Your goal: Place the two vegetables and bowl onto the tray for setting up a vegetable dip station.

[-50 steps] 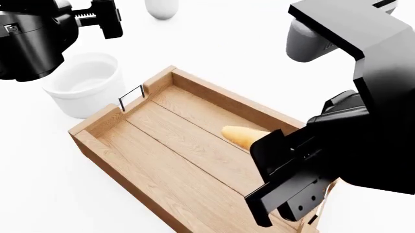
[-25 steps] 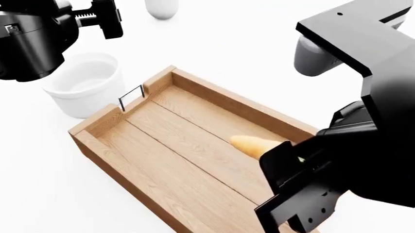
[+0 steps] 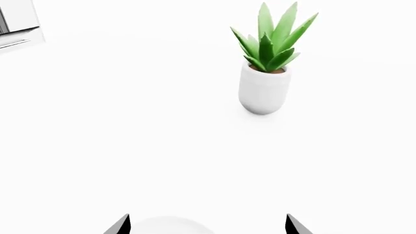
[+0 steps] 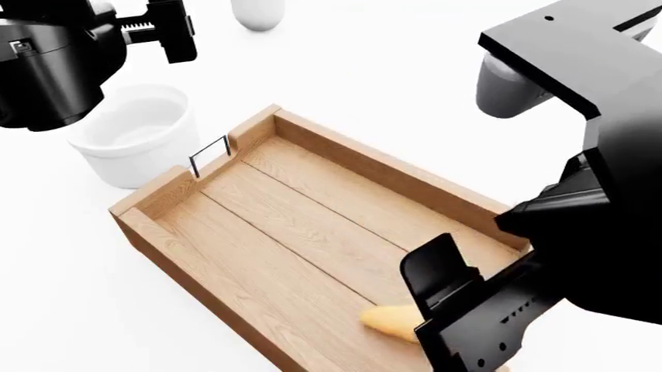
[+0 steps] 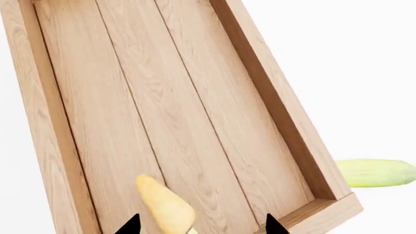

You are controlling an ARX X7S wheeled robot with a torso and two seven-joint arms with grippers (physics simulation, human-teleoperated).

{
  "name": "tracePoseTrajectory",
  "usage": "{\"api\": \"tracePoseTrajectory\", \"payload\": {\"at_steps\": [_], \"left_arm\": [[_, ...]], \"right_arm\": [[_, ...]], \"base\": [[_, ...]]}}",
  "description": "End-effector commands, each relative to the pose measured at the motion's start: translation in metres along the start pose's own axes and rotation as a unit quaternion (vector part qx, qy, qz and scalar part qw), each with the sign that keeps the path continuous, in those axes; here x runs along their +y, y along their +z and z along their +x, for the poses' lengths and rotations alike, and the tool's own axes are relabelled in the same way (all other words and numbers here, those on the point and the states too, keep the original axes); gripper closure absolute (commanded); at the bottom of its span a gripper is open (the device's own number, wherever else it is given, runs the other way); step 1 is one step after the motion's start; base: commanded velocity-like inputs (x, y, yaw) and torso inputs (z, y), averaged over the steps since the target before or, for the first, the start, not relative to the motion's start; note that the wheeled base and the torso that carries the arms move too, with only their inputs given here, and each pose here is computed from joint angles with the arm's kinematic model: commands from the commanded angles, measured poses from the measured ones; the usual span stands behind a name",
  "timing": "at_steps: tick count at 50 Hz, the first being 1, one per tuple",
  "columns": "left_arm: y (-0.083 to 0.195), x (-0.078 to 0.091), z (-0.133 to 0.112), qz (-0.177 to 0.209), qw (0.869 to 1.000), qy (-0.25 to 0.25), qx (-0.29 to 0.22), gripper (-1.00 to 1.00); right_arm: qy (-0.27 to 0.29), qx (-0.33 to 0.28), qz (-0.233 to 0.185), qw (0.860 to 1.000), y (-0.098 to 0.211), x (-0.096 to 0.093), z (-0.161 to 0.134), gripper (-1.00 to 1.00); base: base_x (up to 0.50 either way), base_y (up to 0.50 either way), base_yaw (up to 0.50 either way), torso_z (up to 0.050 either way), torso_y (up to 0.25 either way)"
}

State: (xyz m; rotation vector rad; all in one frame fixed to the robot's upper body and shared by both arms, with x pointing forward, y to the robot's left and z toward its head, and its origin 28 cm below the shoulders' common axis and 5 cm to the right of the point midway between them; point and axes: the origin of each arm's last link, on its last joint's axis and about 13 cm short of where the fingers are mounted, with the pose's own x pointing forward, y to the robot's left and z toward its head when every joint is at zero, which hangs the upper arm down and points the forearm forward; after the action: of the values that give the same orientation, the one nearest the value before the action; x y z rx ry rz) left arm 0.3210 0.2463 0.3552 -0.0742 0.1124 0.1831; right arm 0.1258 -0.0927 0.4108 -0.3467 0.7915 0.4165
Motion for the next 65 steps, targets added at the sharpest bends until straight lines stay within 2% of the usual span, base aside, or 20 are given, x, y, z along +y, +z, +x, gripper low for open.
{"api": "tracePoseTrajectory", "payload": {"at_steps": [1, 10, 19, 32, 39, 48, 49, 50, 54, 58, 63, 65], "left_arm": [[0.000, 0.000, 0.000, 0.000, 1.000, 0.000, 0.000, -1.00], [0.000, 0.000, 0.000, 0.001, 1.000, 0.000, 0.000, -1.00], [0.000, 0.000, 0.000, 0.001, 1.000, -0.001, -0.001, -1.00], [0.000, 0.000, 0.000, 0.001, 1.000, -0.001, 0.000, -1.00], [-0.001, -0.001, 0.000, 0.003, 1.000, -0.002, 0.001, -1.00], [-0.001, -0.001, 0.000, 0.002, 1.000, -0.003, 0.000, -1.00], [-0.001, -0.001, 0.000, 0.002, 1.000, -0.002, 0.000, -1.00], [-0.001, -0.001, 0.001, 0.002, 1.000, -0.002, 0.000, -1.00], [-0.001, -0.002, 0.000, 0.002, 1.000, -0.003, 0.000, -1.00], [-0.001, -0.002, 0.000, 0.003, 1.000, -0.003, 0.001, -1.00], [-0.001, -0.002, 0.000, 0.003, 1.000, -0.003, 0.001, -1.00], [-0.002, -0.002, 0.001, 0.004, 1.000, -0.003, 0.001, -1.00]], "right_arm": [[-0.008, -0.012, 0.001, 1.000, 0.004, -0.003, -0.004, -1.00], [-0.030, -0.042, 0.006, 0.999, 0.017, -0.010, -0.014, -1.00], [-0.070, -0.069, 0.042, 0.994, 0.023, -0.029, -0.024, -1.00], [-0.105, -0.073, 0.098, 0.987, 0.014, -0.051, -0.025, -1.00], [-0.118, -0.089, 0.176, 0.973, 0.003, -0.059, -0.024, -1.00], [-0.135, -0.129, 0.238, 0.953, 0.012, -0.070, -0.015, -1.00], [-0.139, -0.129, 0.236, 0.953, 0.012, -0.071, -0.014, -1.00], [-0.137, -0.139, 0.251, 0.948, 0.014, -0.074, -0.012, -1.00], [-0.140, -0.143, 0.259, 0.945, 0.019, -0.077, -0.007, -1.00], [-0.138, -0.152, 0.287, 0.935, 0.029, -0.082, 0.006, -1.00], [-0.161, -0.144, 0.288, 0.933, 0.040, -0.083, 0.022, -1.00], [-0.162, -0.165, 0.299, 0.926, 0.047, -0.085, 0.026, -1.00]], "base": [[0.00, 0.00, 0.00, 0.000, 0.000], [0.00, 0.00, 0.00, 0.000, 0.000], [0.00, 0.00, 0.00, 0.000, 0.000], [0.00, 0.00, 0.00, 0.000, 0.000], [0.00, 0.00, 0.00, 0.000, 0.000], [0.00, 0.00, 0.00, 0.000, 0.000], [0.00, 0.00, 0.00, 0.000, 0.000], [0.00, 0.00, 0.00, 0.000, 0.000], [0.00, 0.00, 0.00, 0.000, 0.000], [0.00, 0.00, 0.00, 0.000, 0.000], [0.00, 0.00, 0.00, 0.000, 0.000], [0.00, 0.00, 0.00, 0.000, 0.000]]}}
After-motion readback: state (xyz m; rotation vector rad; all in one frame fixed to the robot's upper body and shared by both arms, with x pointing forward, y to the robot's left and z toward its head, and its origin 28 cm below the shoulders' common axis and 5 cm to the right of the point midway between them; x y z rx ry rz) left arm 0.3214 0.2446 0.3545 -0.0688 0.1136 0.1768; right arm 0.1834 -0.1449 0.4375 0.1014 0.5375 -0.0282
